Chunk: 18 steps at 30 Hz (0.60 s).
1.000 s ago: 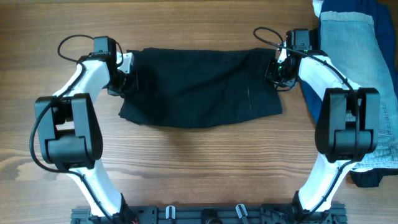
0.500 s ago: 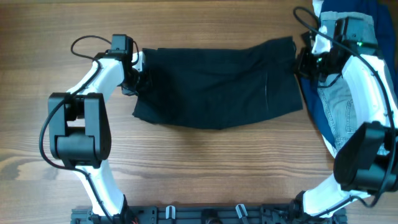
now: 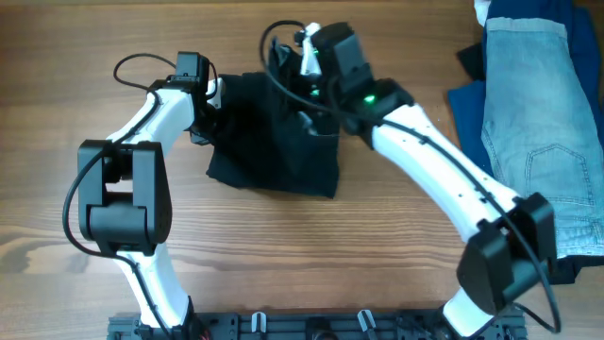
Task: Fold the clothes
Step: 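Fold the right end of the shorts toward the left gripper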
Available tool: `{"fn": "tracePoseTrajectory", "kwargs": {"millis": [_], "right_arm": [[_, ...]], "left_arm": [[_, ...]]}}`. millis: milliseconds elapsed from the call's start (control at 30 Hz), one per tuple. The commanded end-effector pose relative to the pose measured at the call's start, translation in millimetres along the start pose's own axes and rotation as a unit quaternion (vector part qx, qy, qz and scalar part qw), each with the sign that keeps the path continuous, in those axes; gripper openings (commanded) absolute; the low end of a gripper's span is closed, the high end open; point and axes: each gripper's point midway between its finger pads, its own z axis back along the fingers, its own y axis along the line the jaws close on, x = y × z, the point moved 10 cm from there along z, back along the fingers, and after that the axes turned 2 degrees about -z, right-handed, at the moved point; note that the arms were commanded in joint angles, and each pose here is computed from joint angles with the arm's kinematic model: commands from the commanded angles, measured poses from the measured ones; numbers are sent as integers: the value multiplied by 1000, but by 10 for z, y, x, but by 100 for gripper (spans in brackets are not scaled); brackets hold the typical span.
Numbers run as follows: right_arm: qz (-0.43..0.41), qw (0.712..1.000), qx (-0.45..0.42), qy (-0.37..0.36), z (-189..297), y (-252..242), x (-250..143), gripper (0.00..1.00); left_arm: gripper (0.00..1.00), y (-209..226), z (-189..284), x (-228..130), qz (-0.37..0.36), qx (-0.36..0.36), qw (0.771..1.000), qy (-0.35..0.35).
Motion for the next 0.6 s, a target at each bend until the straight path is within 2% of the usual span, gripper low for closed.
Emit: {"fn": "tracePoseTrajectory", "kwargs": {"millis": [0,67,133,233,267,433,533,567], "right_arm": [[-42,999,-19,5,-349,-82,-92,4],[-55,998,-26,14,-468,-161,-131,4],[-53,998,-25,13,-505,-177,-131,4],[-53,998,-22,6,-538,-183,-117,4],[-52,998,-25,-1,-539,-185,-104,4],[-53,998,-30,-8,-590,-220,-97,4],[-54,998,-26,-12,-744,-288,-114,4],[-51,998,-18,-15,-774,-283,-108,7]], "left_arm": [[4,42,-330,-161,8,12,999,47],[4,45,-326,-158,9,12,999,46],[25,50,-259,-155,11,12,999,44],[96,32,56,-114,17,11,999,32],[100,34,204,-92,20,12,999,24],[100,201,766,-93,51,31,998,-9],[100,382,1077,-115,95,31,994,-37],[100,438,1158,-115,102,31,993,-47]]}}
